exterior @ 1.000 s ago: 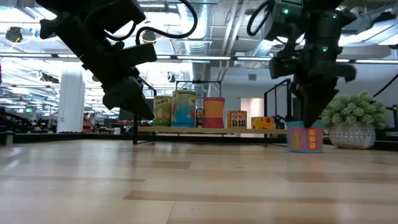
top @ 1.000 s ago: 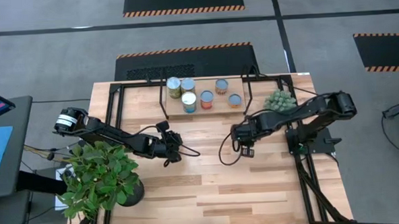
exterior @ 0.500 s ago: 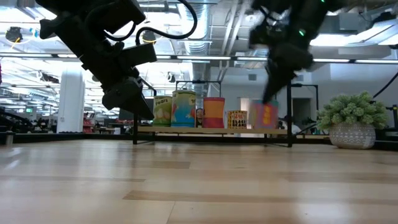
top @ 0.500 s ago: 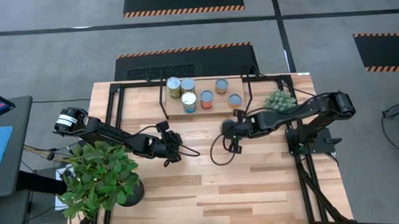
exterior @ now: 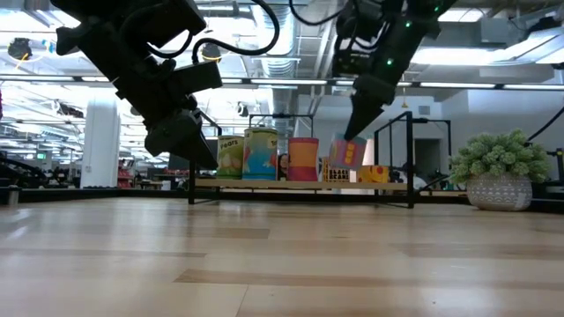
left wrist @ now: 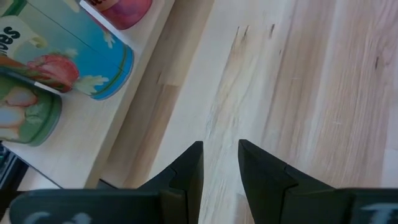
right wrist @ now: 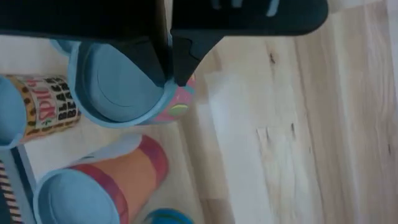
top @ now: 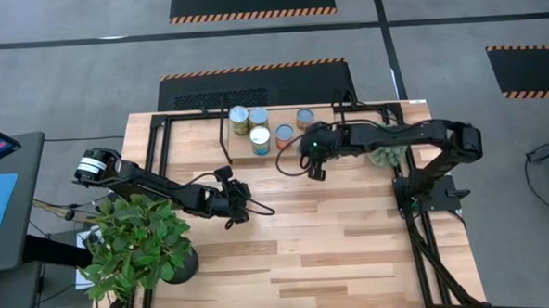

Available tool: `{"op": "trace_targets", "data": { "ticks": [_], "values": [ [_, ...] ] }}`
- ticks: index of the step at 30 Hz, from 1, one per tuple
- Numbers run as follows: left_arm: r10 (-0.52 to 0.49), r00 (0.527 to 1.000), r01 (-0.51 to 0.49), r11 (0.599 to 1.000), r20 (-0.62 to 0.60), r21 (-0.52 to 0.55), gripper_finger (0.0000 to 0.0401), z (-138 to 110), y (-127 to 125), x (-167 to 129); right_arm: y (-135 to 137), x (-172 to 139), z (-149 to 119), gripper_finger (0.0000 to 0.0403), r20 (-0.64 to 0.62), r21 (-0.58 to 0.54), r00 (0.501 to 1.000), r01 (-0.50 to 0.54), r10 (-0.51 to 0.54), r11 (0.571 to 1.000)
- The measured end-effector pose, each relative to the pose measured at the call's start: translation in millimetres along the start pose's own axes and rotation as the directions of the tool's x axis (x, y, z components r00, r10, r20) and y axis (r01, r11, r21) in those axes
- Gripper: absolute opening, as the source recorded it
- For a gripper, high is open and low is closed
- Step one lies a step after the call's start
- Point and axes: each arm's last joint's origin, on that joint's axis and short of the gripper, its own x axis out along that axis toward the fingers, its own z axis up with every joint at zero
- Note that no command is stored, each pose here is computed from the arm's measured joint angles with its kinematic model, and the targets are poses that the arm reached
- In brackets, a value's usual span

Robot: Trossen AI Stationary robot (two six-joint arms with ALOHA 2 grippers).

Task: Pick and place cans onto a shelf
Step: Put the canned mixed vegetables on the shelf

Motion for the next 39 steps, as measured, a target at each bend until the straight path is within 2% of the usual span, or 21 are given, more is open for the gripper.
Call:
{"op": "trace_targets", "data": {
  "ticks": [2, 6, 12, 21, 27, 35, 39],
  "values": [
    [0.005, 1.000, -0.005, 1.000, 0.001, 0.007, 0.0093, 0, 0, 0, -4, 7, 2, 0.0005, 0.009, -0.006, 1.000, -0.007, 0.007, 1.000],
    [0.011, 1.000, -0.011, 1.000, 0.000, 0.011, 0.0093, 0, 1, 0, -8, 24, 3, 0.0005, -0.058, -0.040, 0.998, -0.010, 0.007, 0.999],
    [0.011, 1.000, -0.011, 1.000, 0.001, 0.010, 0.0093, 0, 1, 0, -11, 38, 20, 0.0016, -0.109, -0.095, 0.994, -0.010, 0.000, 0.995],
    [0.011, 1.000, -0.011, 1.000, 0.001, 0.010, 0.0093, 0, 1, 0, -21, 41, 28, 0.0029, -0.187, -0.093, 0.982, -0.017, 0.000, 0.996],
    [0.004, 1.000, -0.004, 1.000, 0.000, 0.010, 0.0093, 0, 1, 0, -34, 41, 25, 0.0053, -0.195, -0.046, 0.981, 0.006, -0.015, 0.999],
    [0.005, 1.000, -0.005, 1.000, -0.001, 0.010, 0.0093, 0, 1, 0, -42, 42, 23, 0.0055, -0.198, -0.025, 0.980, 0.018, -0.023, 1.000],
    [0.005, 1.000, -0.005, 1.000, -0.001, 0.010, 0.0093, 0, 1, 0, -40, 43, 25, 0.0056, -0.181, -0.046, 0.983, -0.014, 0.005, 0.999]
  ]
}}
